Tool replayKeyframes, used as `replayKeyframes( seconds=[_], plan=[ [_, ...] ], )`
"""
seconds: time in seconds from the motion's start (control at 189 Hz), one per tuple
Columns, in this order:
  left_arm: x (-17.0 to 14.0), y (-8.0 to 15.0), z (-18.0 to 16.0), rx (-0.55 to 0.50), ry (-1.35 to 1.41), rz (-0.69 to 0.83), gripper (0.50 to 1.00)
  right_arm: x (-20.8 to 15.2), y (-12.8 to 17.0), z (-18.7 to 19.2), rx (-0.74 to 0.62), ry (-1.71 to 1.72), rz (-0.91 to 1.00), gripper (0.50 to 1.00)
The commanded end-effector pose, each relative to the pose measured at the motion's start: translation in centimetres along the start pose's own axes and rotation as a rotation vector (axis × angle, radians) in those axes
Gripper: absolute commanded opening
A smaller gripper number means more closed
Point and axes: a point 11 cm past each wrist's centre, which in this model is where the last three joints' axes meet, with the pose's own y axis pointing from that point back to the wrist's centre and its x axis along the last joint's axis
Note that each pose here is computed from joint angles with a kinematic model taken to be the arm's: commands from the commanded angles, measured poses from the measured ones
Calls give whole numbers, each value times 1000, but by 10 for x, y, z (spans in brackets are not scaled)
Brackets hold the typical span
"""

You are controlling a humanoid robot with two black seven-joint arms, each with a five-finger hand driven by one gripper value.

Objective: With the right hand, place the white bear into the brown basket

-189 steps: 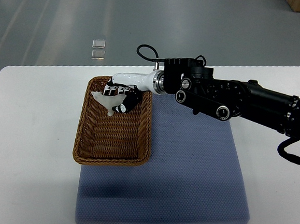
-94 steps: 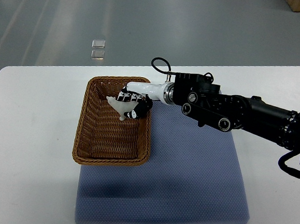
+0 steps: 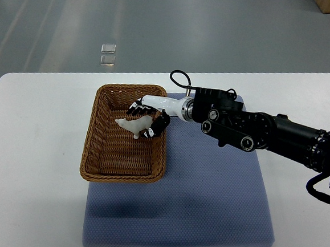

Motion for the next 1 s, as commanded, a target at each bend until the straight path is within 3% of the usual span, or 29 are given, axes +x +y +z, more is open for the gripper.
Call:
replayKeyframes(
  seconds=[0.0,0.164,0.561,0.651,0.995],
  plan=[
    [0,0,0,0,0,0,1000,1,0,-1,2,-2,2,852],
    [0,0,0,0,0,0,1000,6,0,-4,8,-3,12,858],
    [0,0,0,0,0,0,1000,93,20,-55,188,-213,239,862],
    [0,0,0,0,0,0,1000,104,32,-28,203,-393,327,895],
    [0,0,0,0,0,-1,1000,90,73,85,321,-1197,639,903]
  ],
)
